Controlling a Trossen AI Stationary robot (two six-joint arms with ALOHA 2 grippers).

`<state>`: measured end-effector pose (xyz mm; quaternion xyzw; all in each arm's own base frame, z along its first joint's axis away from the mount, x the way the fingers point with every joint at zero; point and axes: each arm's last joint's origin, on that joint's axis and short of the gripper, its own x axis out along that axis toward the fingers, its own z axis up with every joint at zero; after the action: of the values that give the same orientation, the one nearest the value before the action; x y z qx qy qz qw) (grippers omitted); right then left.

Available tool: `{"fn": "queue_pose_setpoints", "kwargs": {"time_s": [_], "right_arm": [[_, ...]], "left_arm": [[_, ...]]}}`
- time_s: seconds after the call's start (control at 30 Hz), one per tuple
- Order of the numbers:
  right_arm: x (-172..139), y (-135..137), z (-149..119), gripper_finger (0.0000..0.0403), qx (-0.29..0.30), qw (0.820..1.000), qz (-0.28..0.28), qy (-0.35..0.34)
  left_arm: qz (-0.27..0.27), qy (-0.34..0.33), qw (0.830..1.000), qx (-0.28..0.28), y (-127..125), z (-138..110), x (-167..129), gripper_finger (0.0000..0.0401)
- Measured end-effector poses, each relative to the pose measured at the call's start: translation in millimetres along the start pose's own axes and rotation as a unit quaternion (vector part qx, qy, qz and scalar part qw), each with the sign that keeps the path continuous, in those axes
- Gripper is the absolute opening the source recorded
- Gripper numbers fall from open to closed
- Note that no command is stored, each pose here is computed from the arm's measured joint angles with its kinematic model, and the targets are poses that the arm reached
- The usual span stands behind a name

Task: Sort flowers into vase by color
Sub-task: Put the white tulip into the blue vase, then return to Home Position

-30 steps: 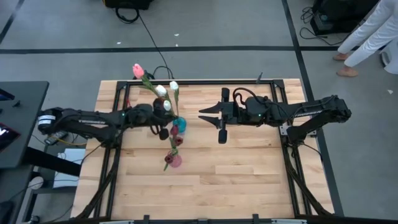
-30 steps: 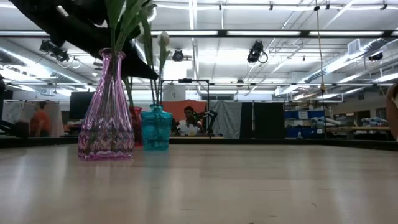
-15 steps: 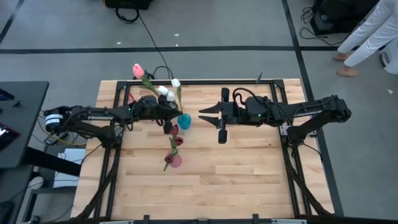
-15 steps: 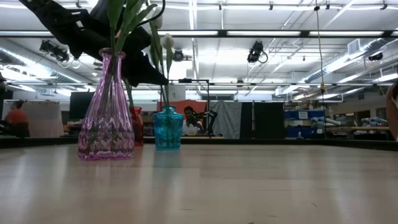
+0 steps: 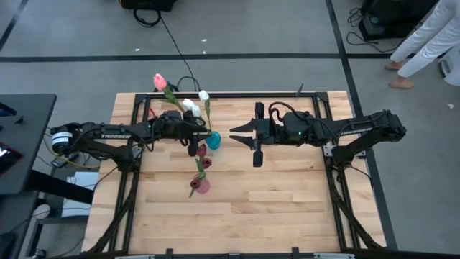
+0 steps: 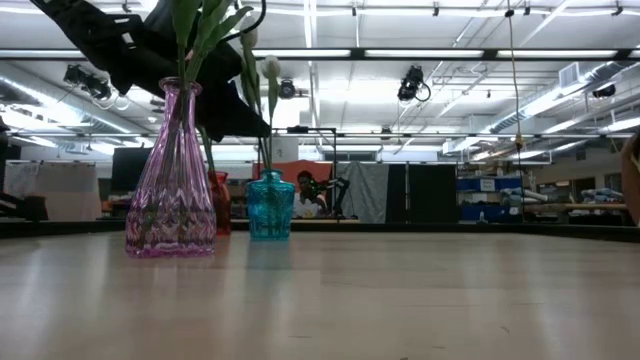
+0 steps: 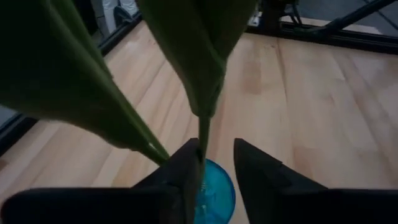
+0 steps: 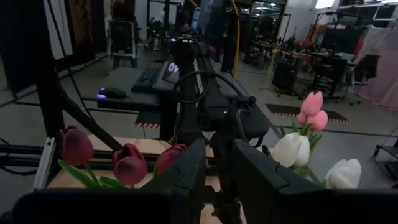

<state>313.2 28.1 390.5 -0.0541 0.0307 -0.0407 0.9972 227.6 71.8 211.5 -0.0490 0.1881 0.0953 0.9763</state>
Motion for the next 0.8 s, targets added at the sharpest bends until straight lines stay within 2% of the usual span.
{"fn": "queue_pose_setpoints", "kwargs": {"time_s": [0.27,0.6,0.8], "right_arm": [[-4,-2,3,0.0092,-0.013,1.000,0.000,-0.001],[-17,-7,6,0.0091,-0.016,0.999,-0.026,0.018],[-31,-8,4,0.0091,-0.015,1.000,-0.024,-0.004]], "left_arm": [[0.001,0.019,1.000,0.001,-1,-1,-8,0.0161],[0.025,0.011,1.000,0.006,-6,9,-57,0.0166],[0.020,-0.017,1.000,-0.005,-13,12,-93,0.0166]]}}
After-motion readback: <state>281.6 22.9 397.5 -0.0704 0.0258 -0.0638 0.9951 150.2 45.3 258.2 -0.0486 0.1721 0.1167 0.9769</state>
